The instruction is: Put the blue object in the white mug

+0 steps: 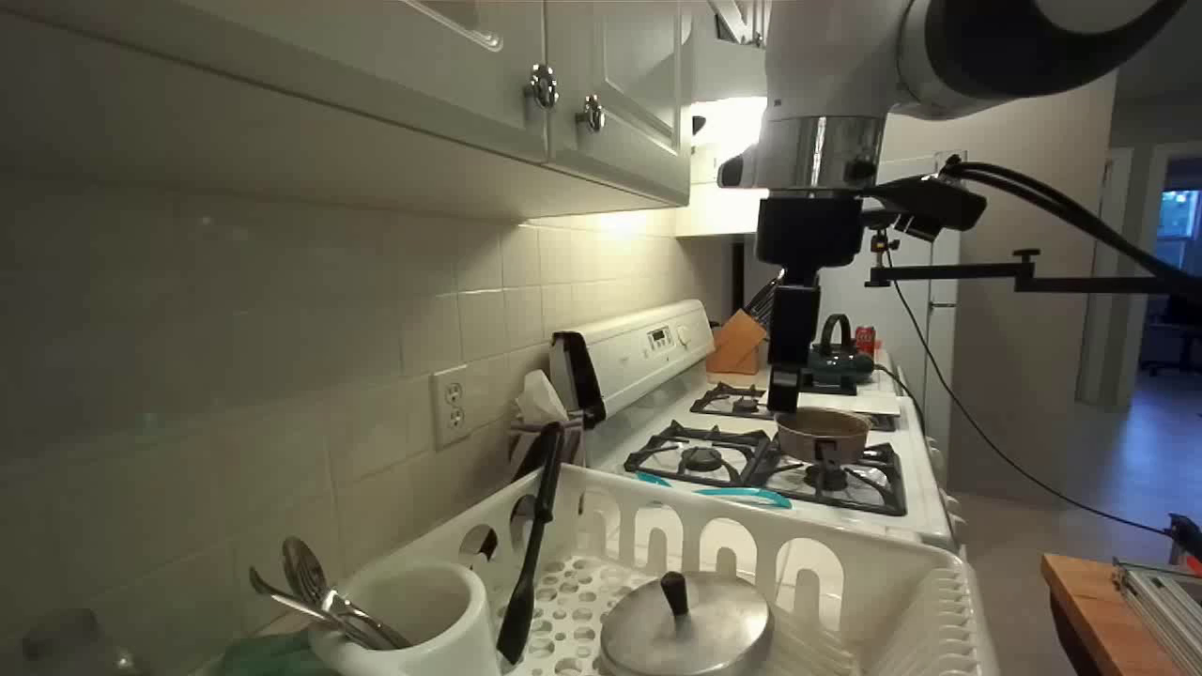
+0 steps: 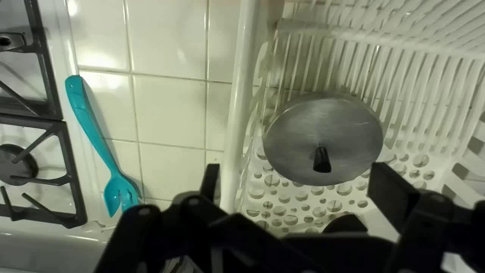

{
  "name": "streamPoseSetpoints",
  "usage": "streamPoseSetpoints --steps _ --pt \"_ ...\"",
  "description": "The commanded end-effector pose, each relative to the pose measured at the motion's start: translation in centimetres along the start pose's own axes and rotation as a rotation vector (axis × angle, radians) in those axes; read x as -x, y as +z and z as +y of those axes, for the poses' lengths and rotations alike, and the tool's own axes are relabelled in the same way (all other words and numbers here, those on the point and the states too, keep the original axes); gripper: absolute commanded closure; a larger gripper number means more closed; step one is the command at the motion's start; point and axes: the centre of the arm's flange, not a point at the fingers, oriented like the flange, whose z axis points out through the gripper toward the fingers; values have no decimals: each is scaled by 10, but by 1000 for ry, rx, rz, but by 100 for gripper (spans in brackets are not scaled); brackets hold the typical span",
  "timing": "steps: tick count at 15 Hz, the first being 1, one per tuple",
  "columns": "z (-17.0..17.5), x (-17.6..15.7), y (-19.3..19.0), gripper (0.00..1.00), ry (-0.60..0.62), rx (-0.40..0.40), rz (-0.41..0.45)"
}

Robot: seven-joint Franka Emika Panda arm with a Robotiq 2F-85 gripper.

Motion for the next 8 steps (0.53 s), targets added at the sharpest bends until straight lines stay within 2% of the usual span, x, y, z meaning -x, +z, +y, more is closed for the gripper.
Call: streamPoseSetpoints --steps 1,5,6,8 --pt "0 0 0 0 0 0 0" --pt "0 0 0 0 0 0 0" --pt "-1 -3 4 0 24 23 -2" --pt "10 -16 13 0 154 57 -14"
